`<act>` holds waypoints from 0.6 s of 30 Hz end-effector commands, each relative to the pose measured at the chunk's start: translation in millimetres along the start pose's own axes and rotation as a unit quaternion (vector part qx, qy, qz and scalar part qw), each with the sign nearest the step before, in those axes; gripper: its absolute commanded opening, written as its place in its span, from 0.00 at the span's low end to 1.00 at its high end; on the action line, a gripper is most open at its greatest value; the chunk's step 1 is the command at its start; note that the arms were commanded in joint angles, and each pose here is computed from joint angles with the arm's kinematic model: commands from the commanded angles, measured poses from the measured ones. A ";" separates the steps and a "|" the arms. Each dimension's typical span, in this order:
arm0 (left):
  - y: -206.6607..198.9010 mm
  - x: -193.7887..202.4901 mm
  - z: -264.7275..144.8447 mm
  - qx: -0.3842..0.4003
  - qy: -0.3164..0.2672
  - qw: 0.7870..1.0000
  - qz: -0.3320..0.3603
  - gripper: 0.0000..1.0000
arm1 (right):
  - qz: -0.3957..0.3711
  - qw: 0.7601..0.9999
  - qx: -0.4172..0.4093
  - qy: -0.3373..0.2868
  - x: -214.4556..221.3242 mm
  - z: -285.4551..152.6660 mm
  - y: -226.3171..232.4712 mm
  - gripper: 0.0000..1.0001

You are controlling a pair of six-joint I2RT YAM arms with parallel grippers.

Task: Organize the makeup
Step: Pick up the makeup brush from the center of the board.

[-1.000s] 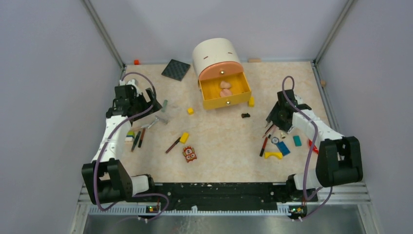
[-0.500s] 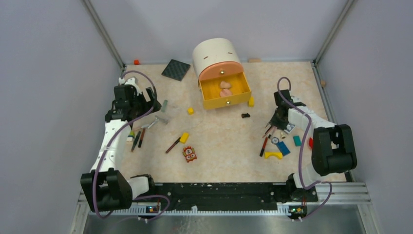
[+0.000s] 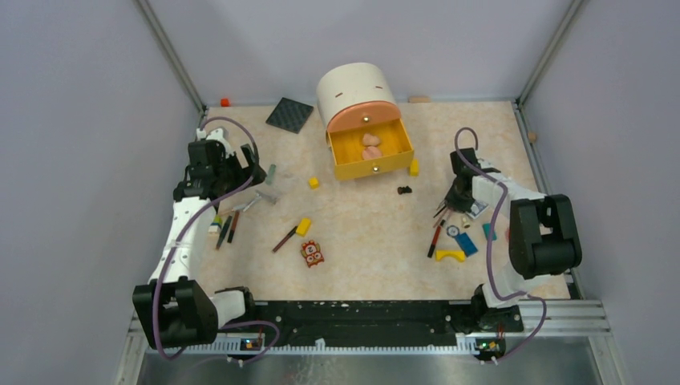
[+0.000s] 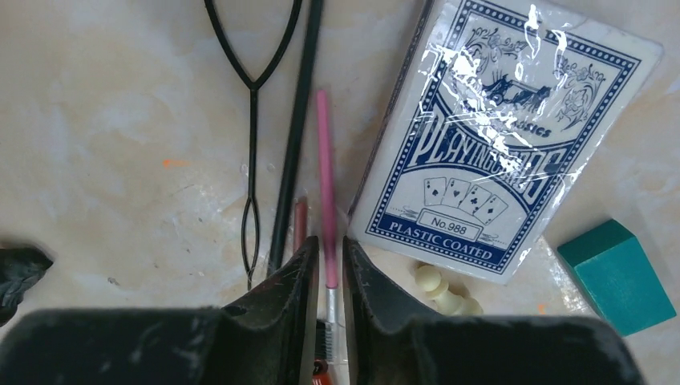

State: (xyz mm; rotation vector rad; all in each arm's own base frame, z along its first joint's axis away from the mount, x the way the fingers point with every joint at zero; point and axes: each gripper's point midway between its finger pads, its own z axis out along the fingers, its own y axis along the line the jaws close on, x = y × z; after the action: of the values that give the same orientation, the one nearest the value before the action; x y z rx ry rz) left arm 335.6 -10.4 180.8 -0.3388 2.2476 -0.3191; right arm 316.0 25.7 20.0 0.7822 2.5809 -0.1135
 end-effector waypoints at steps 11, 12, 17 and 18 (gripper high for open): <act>-6.5 -8.0 -2.9 0.018 -0.022 1.000 0.012 0.99 | 0.001 1.000 -0.007 -0.002 -3.7 0.3 -0.7 0.00; -6.3 -7.6 -2.7 0.017 -0.021 1.000 0.011 0.99 | 0.001 1.000 -0.010 -0.014 -10.8 -6.7 -0.2 0.00; -6.5 -8.9 -4.1 0.017 -0.024 1.000 0.011 0.99 | -0.003 0.994 -0.052 -0.092 -53.0 -54.1 9.8 0.00; -6.4 -8.3 -3.7 0.018 -0.024 1.000 0.010 0.99 | -0.005 0.992 -0.069 -0.108 -60.8 -66.1 13.9 0.00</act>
State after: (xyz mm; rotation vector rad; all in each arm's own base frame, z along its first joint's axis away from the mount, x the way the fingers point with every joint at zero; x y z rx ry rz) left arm 334.5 -11.7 178.6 -0.3366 2.2531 -0.3271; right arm 318.4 23.8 35.9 0.7451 2.5527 -0.0871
